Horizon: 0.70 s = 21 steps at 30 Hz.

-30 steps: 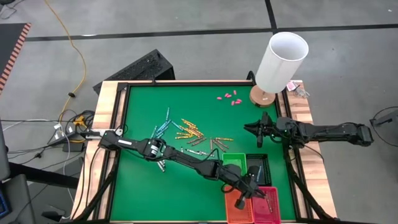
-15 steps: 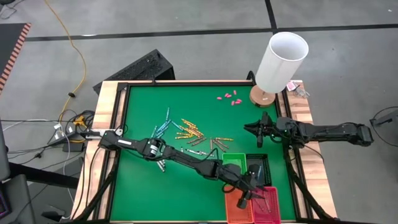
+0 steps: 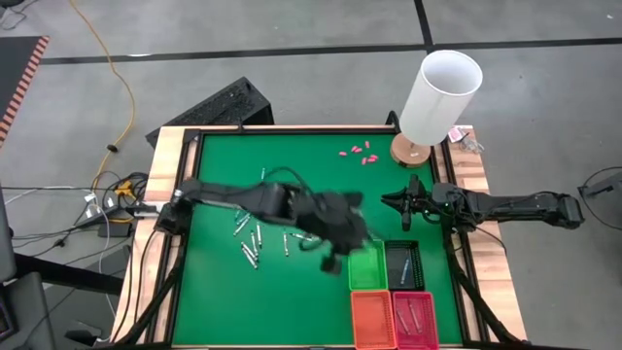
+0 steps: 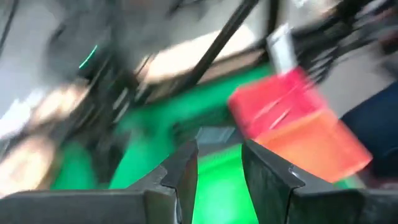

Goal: Sort crayons
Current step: Put the brown crayon into the red bin

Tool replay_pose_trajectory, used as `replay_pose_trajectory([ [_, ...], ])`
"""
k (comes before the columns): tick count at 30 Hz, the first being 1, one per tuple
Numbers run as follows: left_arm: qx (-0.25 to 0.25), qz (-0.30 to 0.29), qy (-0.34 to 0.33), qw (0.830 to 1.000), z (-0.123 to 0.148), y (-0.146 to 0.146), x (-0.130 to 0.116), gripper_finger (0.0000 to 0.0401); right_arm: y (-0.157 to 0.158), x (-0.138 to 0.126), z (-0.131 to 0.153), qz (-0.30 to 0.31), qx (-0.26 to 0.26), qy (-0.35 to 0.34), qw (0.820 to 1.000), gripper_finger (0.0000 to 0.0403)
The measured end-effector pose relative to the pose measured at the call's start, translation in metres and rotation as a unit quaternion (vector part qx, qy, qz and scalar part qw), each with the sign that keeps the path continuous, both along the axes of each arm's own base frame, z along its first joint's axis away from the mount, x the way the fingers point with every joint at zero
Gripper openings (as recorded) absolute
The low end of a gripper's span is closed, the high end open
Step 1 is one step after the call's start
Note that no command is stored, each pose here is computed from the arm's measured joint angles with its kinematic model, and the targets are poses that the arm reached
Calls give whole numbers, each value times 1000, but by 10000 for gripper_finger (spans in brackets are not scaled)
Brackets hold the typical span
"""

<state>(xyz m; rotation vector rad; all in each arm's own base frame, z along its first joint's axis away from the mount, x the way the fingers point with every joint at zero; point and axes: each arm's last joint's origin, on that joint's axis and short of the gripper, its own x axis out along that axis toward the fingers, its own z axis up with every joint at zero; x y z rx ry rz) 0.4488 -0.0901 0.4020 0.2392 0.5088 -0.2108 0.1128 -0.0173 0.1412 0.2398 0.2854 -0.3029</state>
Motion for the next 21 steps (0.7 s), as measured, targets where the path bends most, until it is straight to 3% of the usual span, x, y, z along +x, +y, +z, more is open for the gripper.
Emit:
replay_pose_trajectory([
  [3, 27, 52, 72, 996, 1, 16, -20, 109, 0, 0, 0, 0, 0, 0, 1000, 68],
  [8, 54, 59, 164, 983, 1, 27, -46, 108, 0, 0, 0, 0, 0, 0, 1000, 68],
  [14, 21, 52, 248, 967, -58, 41, -29, 108, 0, 0, 0, 0, 0, 0, 1000, 68],
  [21, -28, 56, 225, 972, -109, 51, -38, 108, 0, 0, 0, 2, -5, 2, 1000, 68],
])
